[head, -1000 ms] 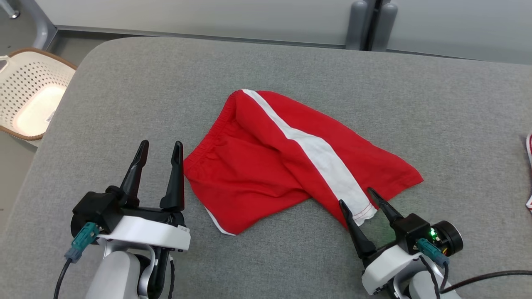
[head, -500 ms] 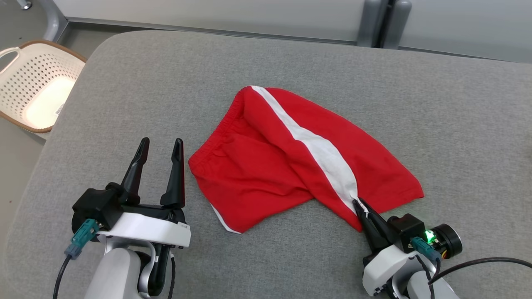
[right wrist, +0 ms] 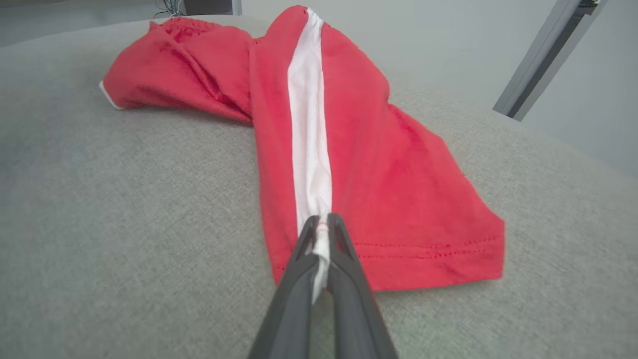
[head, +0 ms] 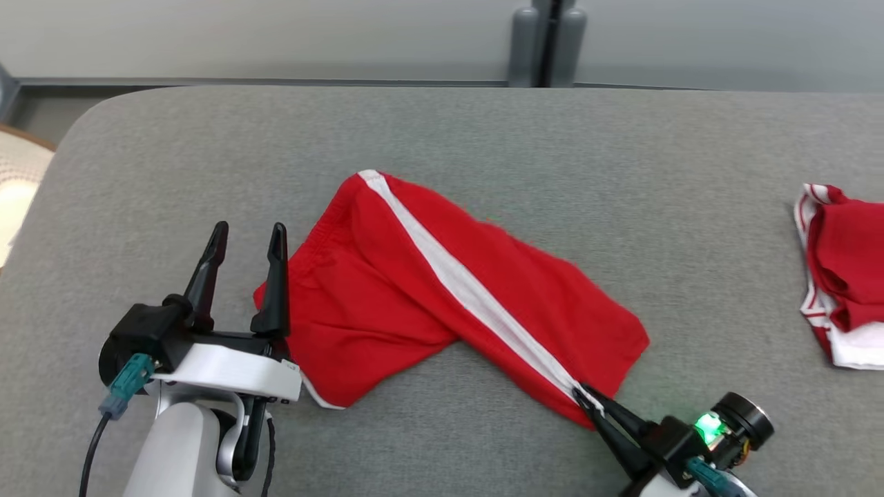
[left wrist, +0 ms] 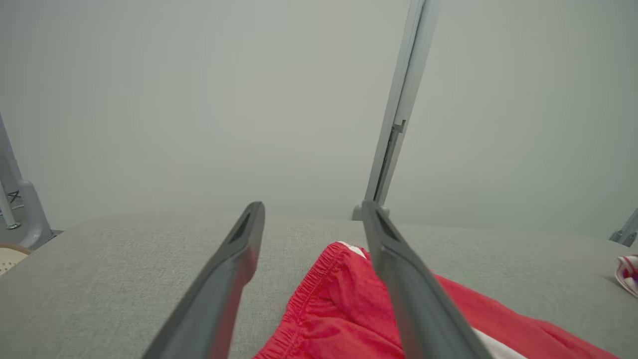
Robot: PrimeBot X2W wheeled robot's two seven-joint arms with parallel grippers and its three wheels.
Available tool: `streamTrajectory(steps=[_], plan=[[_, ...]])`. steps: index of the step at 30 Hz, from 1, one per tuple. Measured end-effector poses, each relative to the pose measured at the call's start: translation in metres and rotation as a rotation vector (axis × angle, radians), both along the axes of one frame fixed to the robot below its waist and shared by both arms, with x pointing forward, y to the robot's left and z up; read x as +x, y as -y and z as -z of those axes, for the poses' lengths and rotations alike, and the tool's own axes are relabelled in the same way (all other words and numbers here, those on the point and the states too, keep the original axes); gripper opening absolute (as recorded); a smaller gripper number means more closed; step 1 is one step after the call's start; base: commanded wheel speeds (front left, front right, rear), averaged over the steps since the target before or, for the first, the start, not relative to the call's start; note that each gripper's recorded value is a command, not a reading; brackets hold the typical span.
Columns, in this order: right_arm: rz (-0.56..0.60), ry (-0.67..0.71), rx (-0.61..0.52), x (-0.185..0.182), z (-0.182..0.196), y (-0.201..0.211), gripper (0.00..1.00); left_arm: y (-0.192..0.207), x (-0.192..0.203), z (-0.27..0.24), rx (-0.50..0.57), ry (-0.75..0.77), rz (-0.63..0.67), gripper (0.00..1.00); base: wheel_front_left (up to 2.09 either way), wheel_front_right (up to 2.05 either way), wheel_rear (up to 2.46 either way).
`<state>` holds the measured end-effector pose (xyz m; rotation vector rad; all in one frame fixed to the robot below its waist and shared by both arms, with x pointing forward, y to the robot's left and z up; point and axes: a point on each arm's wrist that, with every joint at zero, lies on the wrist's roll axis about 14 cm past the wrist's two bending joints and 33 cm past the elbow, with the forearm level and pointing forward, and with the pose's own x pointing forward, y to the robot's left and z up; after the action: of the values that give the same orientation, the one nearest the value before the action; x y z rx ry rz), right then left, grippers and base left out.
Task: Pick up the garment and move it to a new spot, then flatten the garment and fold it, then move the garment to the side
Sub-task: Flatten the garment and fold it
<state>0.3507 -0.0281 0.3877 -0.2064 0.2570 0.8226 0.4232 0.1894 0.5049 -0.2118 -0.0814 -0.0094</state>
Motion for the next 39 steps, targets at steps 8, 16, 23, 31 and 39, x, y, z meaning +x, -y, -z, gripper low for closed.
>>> streamTrajectory(steps=[8,16,23,31,39], plan=[[0.000,-0.001,-0.073,-0.009,0.006,0.034,0.00,0.030,0.039,0.023,0.087,-0.137,0.163,1.00,0.00,0.00,0.00],[0.004,-0.005,-0.080,0.004,0.010,0.034,0.00,0.085,0.076,0.036,0.001,-0.405,0.424,1.00,0.00,0.00,0.00],[0.022,-0.010,-0.083,0.015,0.013,0.037,0.00,0.080,0.096,0.040,0.057,-0.655,0.566,1.00,0.00,0.00,0.00],[0.054,-0.017,-0.066,0.016,0.012,0.038,0.00,0.081,0.095,0.058,0.090,-0.861,0.615,1.00,0.00,0.00,0.00],[0.070,-0.022,-0.060,0.019,0.013,0.039,0.00,0.090,0.090,0.075,0.128,-0.967,0.659,1.00,0.00,0.00,0.00]])
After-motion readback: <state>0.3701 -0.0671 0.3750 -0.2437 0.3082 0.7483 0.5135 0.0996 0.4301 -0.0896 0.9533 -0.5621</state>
